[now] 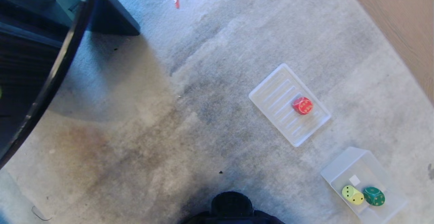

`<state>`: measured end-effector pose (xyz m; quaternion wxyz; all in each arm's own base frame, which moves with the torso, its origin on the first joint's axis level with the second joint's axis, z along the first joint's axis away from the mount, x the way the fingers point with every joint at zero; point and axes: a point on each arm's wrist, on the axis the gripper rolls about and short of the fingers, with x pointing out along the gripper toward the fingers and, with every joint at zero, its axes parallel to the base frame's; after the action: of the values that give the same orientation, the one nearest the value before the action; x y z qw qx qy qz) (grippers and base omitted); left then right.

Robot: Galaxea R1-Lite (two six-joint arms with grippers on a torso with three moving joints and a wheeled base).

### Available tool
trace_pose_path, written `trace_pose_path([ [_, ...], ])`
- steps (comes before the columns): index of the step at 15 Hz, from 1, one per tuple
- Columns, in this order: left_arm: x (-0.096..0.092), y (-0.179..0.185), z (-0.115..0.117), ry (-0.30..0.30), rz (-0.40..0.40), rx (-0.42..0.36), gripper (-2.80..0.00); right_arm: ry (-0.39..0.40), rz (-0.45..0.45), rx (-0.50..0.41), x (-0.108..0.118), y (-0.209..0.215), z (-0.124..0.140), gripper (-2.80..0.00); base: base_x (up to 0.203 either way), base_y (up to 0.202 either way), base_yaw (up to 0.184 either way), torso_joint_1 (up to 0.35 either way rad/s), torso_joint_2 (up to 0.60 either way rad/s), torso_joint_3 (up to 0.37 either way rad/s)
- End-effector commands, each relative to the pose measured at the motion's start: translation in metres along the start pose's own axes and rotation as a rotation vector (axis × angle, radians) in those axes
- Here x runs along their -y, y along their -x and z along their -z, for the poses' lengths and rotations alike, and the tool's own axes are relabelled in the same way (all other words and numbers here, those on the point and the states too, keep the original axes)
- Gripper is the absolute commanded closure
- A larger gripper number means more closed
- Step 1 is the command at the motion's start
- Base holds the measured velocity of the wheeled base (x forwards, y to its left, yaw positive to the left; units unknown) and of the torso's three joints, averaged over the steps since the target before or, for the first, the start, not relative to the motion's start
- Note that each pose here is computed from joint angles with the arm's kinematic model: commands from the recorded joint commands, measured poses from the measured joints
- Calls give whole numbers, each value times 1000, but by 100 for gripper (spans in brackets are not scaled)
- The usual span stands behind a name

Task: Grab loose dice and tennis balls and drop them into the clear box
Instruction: Pick up toys out of the box

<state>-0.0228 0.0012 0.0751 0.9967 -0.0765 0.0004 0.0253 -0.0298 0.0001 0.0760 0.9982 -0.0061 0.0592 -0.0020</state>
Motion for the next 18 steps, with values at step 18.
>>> trace_pose_path([
  [18, 0, 0, 0, 5, 1, 1, 0, 2, 2, 6, 0, 3, -12, 0, 0, -2, 36, 1, 2, 1],
])
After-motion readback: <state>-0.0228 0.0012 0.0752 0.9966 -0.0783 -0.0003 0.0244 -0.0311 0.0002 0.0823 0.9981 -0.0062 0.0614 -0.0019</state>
